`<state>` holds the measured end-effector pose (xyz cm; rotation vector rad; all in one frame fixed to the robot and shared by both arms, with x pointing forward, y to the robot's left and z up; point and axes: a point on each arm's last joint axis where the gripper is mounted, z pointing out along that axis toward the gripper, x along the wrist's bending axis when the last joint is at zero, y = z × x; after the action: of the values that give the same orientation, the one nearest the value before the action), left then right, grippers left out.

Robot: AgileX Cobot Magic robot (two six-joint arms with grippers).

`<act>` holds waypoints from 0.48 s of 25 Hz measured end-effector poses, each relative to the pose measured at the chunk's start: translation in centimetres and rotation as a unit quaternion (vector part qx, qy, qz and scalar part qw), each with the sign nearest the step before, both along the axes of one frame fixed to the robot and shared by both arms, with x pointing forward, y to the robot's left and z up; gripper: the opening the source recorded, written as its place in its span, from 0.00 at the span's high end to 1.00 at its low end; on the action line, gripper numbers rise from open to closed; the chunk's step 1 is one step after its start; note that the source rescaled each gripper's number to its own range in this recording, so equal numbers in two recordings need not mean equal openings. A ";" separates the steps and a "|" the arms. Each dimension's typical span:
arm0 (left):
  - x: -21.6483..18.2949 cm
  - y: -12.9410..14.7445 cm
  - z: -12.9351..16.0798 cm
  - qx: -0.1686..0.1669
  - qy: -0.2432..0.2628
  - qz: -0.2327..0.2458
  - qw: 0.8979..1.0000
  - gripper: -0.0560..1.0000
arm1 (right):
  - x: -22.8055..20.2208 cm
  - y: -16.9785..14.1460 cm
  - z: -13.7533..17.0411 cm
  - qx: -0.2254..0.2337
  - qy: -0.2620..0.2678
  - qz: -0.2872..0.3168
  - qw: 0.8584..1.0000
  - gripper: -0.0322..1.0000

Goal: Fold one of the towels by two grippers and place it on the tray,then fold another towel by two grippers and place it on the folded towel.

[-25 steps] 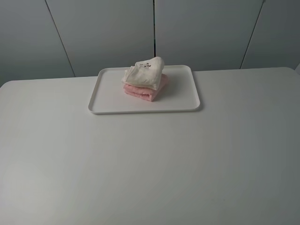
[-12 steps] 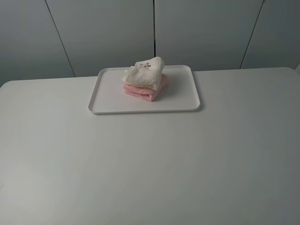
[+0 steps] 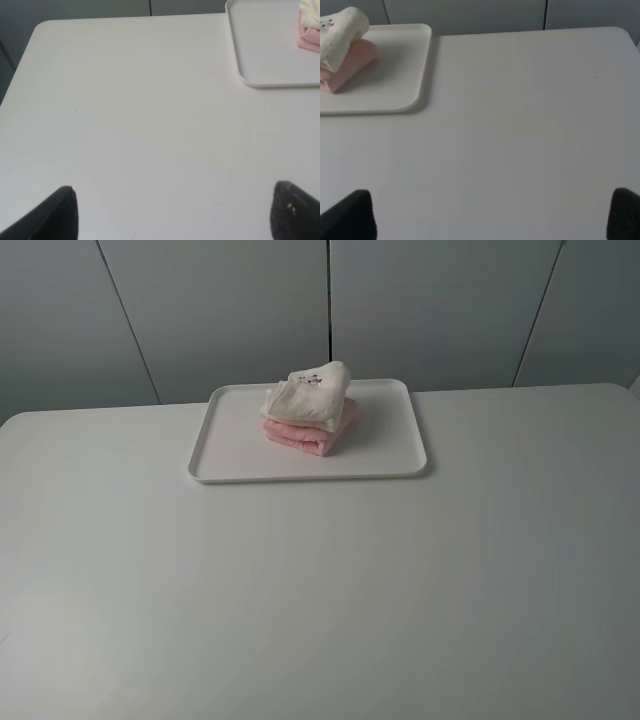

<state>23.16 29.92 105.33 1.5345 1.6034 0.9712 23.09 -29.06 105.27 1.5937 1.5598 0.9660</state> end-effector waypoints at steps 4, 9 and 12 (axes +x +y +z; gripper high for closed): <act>0.0 0.0 0.0 0.000 0.000 0.000 1.000 0.01 | 0.0 0.0 0.0 0.000 0.000 0.000 1.000 0.00; 0.0 0.0 0.0 0.000 0.000 0.000 1.000 0.01 | 0.0 0.0 0.0 -0.012 -0.002 0.006 1.000 0.00; 0.0 0.0 0.0 0.000 0.000 0.000 1.000 0.01 | 0.0 0.0 0.0 -0.022 -0.003 0.013 1.000 0.00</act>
<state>23.16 29.92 105.33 1.5345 1.6034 0.9712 23.11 -29.05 105.30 1.5424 1.5908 0.9422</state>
